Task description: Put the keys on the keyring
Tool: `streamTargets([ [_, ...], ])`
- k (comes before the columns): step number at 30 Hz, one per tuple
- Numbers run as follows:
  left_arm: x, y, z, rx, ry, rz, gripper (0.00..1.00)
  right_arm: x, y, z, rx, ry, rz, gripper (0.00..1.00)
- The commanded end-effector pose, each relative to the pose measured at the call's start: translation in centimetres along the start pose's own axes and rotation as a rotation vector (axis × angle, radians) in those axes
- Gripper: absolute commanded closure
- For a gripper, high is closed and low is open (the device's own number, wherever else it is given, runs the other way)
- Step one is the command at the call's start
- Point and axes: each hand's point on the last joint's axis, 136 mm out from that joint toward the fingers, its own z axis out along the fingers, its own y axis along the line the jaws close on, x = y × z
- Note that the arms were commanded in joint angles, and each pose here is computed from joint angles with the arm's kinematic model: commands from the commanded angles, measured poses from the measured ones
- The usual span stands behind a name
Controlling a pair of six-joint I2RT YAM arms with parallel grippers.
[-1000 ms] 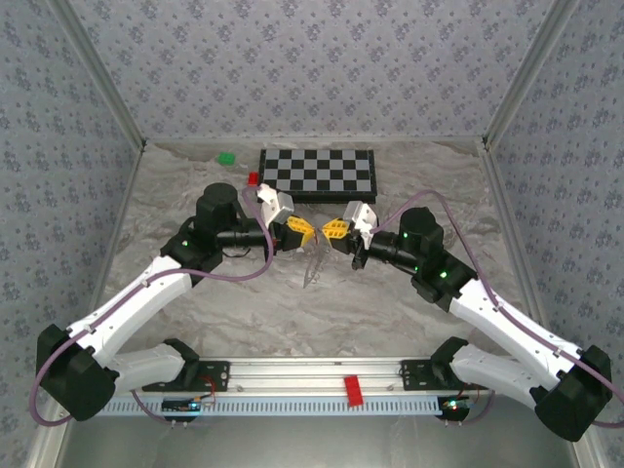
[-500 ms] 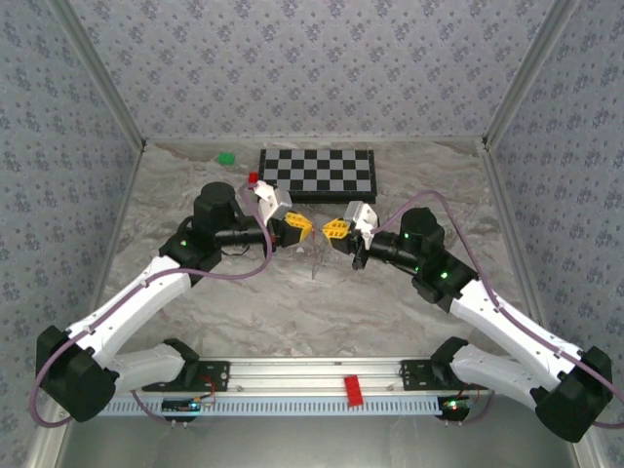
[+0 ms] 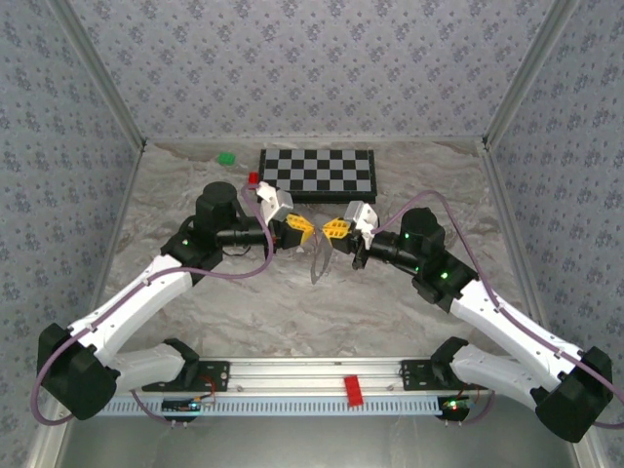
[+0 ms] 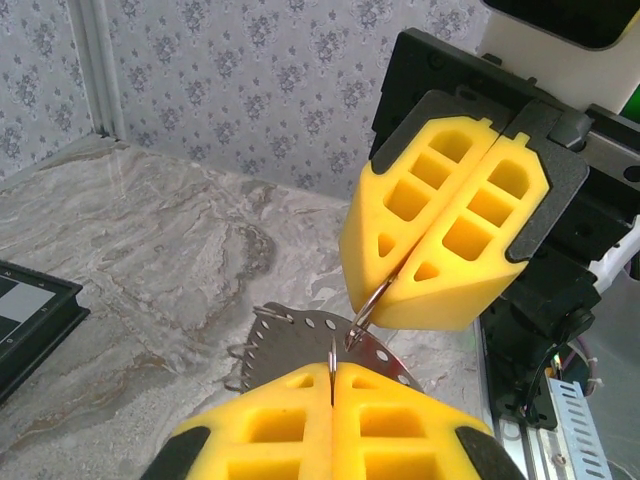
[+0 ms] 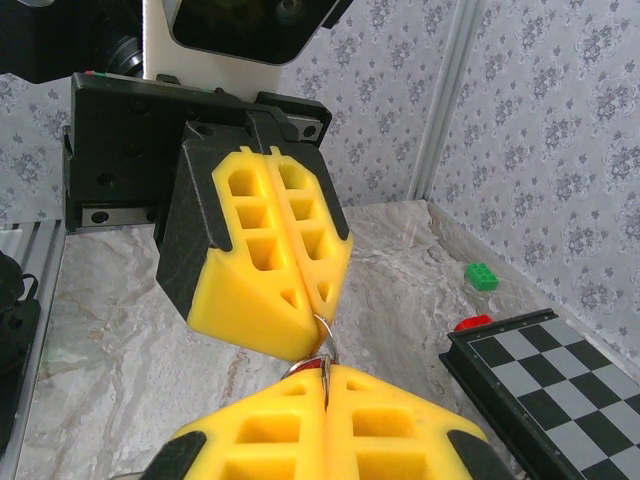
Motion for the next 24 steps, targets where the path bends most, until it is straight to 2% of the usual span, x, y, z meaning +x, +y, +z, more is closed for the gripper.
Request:
streamTargets([
  [1, -1.5, -1.0, -0.2, 0.046, -0.027, 0.028, 1.0, -1.3, 0.2, -0.3, -0.002, -0.048, -0.025, 1.0],
  [24, -1.2, -2.1, 0.1, 0.095, -0.009, 0.037, 1.0, -1.0, 0.1, 0.2, -0.01, -0.034, -0.009, 1.0],
])
